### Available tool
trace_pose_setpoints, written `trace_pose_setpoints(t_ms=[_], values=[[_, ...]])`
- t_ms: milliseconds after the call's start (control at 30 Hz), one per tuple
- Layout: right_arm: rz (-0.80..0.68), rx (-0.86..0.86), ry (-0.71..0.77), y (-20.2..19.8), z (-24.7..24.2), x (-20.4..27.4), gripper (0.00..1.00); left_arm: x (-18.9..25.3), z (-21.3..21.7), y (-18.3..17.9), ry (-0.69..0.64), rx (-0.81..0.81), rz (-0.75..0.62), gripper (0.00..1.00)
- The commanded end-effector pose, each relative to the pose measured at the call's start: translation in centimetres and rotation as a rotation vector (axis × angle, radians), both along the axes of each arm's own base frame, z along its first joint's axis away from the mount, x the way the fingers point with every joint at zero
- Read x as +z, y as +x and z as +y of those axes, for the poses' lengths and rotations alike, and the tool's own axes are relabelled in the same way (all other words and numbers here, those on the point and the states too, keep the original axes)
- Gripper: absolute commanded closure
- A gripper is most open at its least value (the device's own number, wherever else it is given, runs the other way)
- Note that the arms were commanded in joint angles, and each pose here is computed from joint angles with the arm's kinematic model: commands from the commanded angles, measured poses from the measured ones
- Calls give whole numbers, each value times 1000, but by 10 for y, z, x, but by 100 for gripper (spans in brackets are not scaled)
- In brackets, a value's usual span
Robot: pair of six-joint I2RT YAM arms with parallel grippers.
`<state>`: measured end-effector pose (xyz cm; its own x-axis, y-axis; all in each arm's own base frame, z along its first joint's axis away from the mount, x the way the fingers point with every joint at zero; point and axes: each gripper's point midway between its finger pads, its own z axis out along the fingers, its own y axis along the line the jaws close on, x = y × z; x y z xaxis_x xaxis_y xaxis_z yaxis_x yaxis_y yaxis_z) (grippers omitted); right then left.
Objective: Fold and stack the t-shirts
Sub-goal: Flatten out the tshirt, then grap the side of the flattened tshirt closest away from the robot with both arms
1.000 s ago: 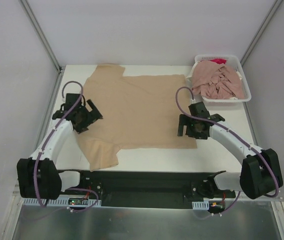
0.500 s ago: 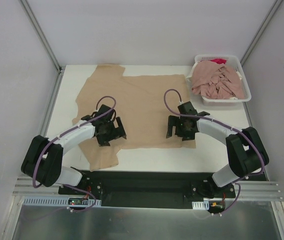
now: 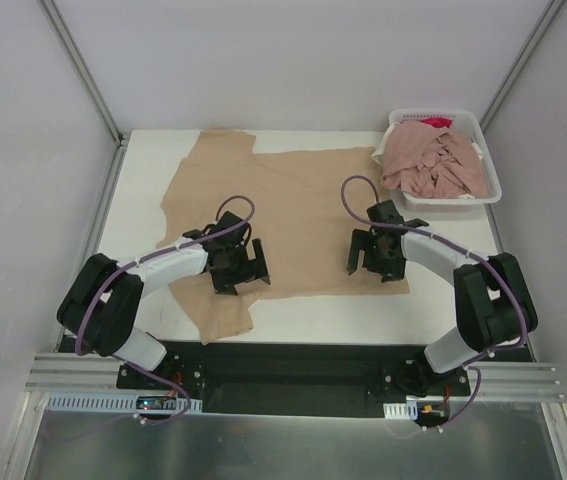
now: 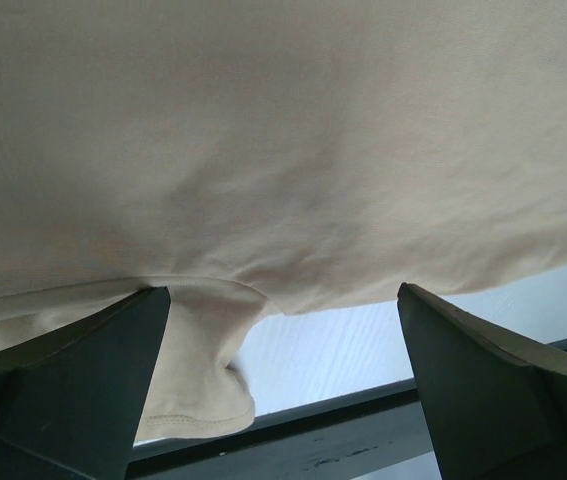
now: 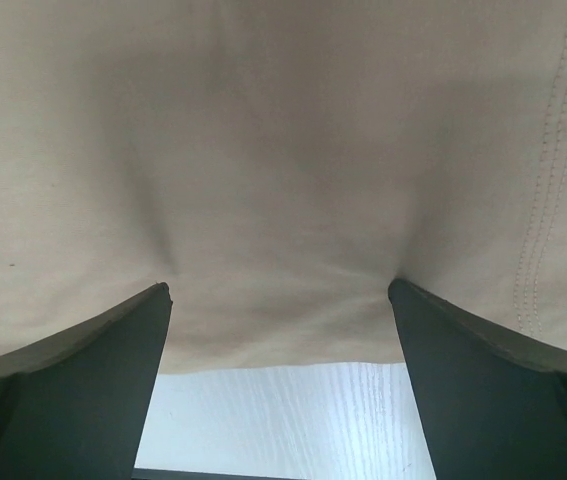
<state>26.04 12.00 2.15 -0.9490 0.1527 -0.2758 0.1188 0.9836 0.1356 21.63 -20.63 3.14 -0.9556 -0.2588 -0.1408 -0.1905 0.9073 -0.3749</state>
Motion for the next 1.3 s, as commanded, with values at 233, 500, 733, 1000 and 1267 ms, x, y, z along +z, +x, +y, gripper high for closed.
trace_pose_setpoints(t_ms=[233, 500, 733, 1000, 1267], values=[[-156, 33, -29, -3, -17, 62, 3, 57, 31, -30, -3, 80, -96, 1], [-152, 17, -32, -16, -23, 59, 3, 48, 109, -102, 291, 298, 111, 1], [-116, 10, -49, -21, -26, 48, 3, 27, 117, -134, 305, 360, 231, 27], [-154, -122, -23, -28, -39, 41, 3, -3, 88, -141, 150, 306, 291, 64], [-159, -181, -58, -37, -61, 39, 3, -19, 105, -144, 278, 316, 325, 47]])
